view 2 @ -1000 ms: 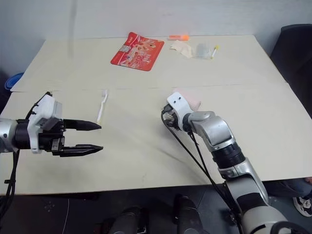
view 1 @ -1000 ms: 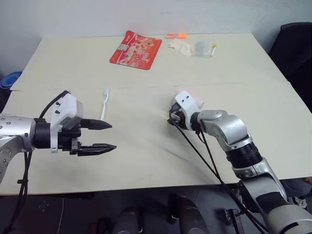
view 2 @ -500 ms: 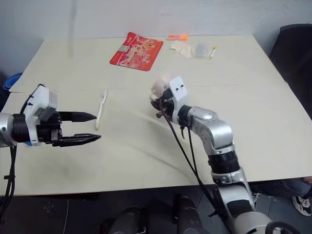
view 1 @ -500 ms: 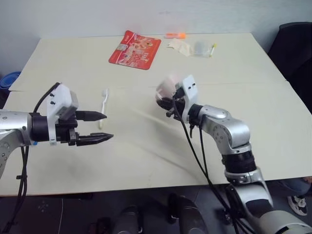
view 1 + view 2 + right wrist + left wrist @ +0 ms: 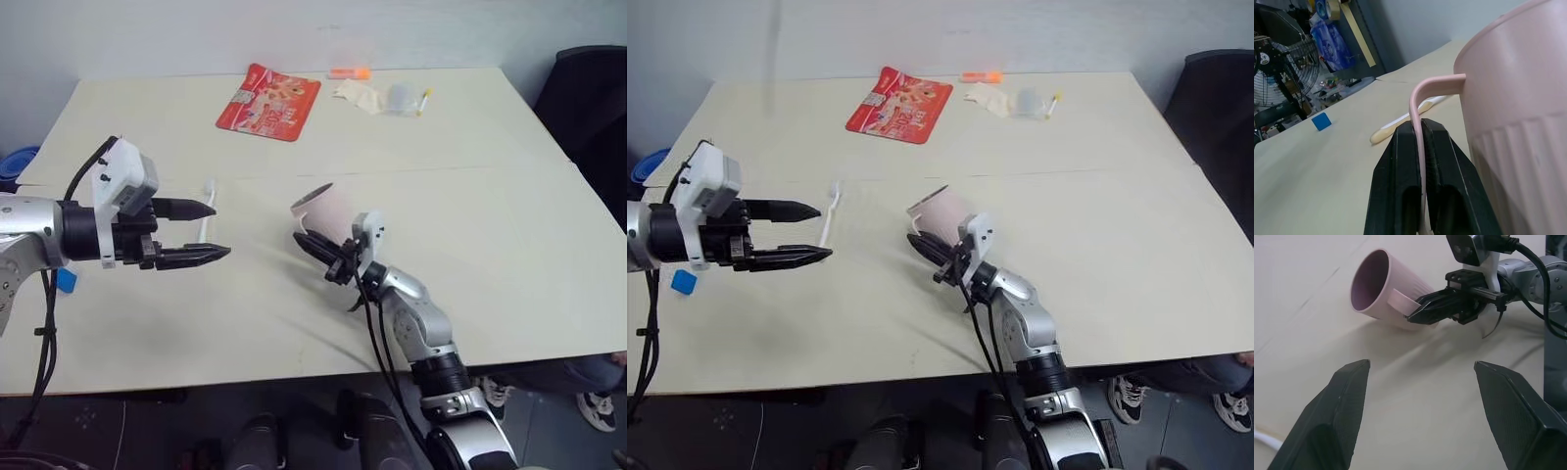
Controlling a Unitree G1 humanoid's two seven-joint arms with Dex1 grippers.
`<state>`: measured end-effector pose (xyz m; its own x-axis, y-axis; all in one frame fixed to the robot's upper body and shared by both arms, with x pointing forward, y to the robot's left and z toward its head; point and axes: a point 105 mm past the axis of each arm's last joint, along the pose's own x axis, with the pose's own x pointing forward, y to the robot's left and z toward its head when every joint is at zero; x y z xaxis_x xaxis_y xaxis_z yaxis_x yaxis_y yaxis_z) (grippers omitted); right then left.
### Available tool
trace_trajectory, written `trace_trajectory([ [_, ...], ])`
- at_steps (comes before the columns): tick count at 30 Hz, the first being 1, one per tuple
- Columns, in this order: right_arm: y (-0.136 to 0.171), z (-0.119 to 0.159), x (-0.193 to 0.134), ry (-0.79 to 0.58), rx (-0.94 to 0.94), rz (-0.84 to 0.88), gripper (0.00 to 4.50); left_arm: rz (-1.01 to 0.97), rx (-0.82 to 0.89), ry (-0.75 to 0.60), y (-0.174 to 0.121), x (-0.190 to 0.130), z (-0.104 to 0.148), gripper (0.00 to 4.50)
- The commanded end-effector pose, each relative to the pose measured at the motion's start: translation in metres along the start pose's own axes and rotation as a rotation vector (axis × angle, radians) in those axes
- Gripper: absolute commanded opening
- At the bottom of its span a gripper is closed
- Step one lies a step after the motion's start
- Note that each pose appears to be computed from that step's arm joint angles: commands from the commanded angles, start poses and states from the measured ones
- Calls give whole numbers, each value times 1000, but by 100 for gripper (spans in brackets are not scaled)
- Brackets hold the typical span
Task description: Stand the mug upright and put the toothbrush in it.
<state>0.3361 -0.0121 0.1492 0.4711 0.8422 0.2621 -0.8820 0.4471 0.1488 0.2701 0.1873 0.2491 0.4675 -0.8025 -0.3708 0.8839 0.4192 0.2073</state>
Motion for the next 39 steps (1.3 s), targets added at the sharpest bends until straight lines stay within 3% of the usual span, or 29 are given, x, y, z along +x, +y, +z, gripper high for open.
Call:
trace_trajectory([
  [1,1,-5,-7,31,5,-15,3,-12,31,2,-3,0,6,361],
  [6,-1,-2,-19,62,6,-35,143,-32,33,-1,-4,5,5,361],
  [15,2,2,-40,143,-125,-92,449,-45,33,-9,0,10,2,361],
  [24,-4,5,-64,304,-255,-170,449,-93,36,-50,-5,19,4,361],
  [29,-8,39,-98,366,-284,-205,449,-51,21,-73,1,21,3,361],
  [33,9,83,-122,403,-309,-113,449,240,-76,-43,46,20,-9,361],
  [36,40,119,-122,394,-355,63,449,539,-242,11,92,24,-22,361],
  [39,39,136,-115,377,-404,41,449,725,-297,47,120,31,-30,361],
])
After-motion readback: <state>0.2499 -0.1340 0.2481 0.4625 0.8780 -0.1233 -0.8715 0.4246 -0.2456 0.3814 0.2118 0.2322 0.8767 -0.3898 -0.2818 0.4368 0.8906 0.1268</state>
